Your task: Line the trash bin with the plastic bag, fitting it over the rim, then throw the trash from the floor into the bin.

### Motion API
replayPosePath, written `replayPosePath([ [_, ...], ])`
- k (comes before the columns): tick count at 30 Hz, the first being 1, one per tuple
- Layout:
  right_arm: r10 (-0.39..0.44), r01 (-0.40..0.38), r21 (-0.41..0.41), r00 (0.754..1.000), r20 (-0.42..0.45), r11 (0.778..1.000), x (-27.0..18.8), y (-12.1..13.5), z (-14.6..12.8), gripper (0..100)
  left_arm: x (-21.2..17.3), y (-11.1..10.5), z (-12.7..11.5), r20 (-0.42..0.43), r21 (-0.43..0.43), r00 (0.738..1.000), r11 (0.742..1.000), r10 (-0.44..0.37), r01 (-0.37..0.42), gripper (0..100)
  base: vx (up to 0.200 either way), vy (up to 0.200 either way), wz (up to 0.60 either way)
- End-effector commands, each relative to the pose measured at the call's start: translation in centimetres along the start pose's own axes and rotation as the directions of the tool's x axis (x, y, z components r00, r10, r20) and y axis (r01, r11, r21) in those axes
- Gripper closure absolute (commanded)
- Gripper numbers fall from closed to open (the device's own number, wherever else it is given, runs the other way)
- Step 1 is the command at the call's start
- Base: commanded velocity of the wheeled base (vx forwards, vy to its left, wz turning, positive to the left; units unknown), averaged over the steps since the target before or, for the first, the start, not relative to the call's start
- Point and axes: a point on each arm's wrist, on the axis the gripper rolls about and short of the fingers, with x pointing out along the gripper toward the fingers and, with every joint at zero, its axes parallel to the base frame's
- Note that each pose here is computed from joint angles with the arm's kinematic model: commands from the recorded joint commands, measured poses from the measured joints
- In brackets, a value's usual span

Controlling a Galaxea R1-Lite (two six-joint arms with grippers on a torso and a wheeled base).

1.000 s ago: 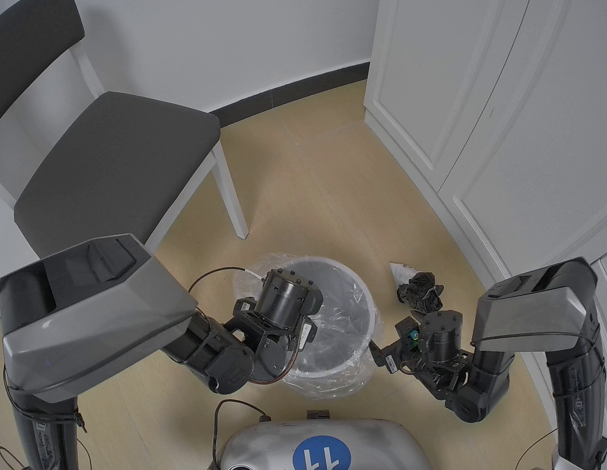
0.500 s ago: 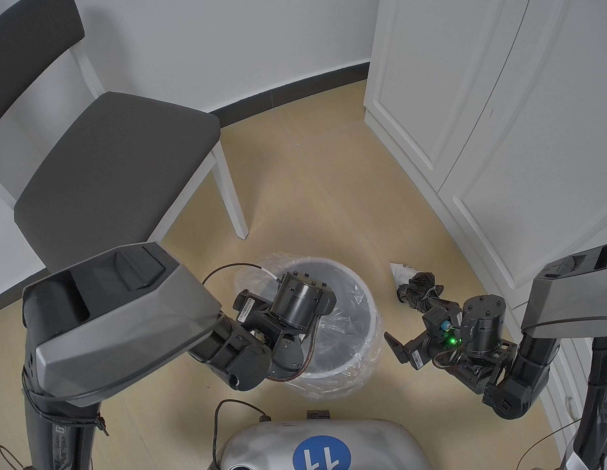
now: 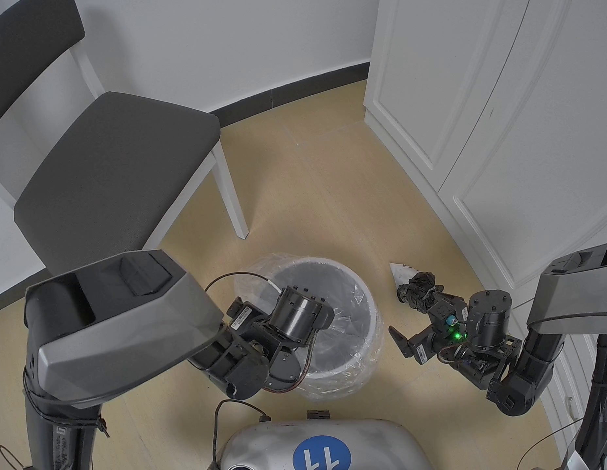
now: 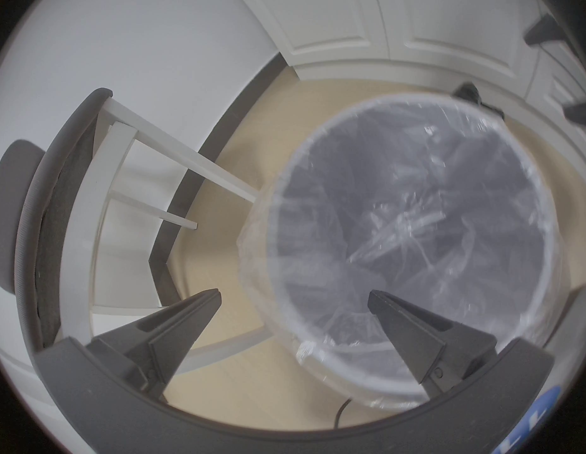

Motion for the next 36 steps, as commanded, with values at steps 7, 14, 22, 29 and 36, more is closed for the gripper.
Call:
replayPosePath([
  [7,-0.006,0.006,0.002,1.0,0.002,1.0,0.0,-0.2,0.1,0,-3.3,3.5,-1.2,-0.043,0.053,0.999,0.999,-0.002,0.005,0,0.0,0.0,0.0],
  [14,-0.004,0.004,0.001,1.0,0.001,1.0,0.2,-0.1,0.0,0,-4.2,5.0,-2.1,-0.054,0.038,0.999,0.999,0.001,0.001,0,0.0,0.0,0.0],
  [22,-0.004,0.004,0.001,1.0,0.001,1.0,0.2,0.0,0.0,0,-3.7,3.8,-0.3,-0.015,0.018,1.0,1.0,-0.006,0.006,0,0.0,0.0,0.0],
  [29,-0.003,0.003,0.001,1.0,-0.002,1.0,0.2,0.0,-0.1,0,-3.2,3.7,-1.7,-0.057,0.043,0.998,0.999,-0.005,0.008,0,0.0,0.0,0.0],
  [36,-0.002,0.002,-0.004,1.0,-0.008,1.0,0.3,0.1,-0.3,0,-3.1,5.0,-4.0,-0.122,0.015,0.993,1.0,0.004,-0.002,0,0.0,0.0,0.0],
])
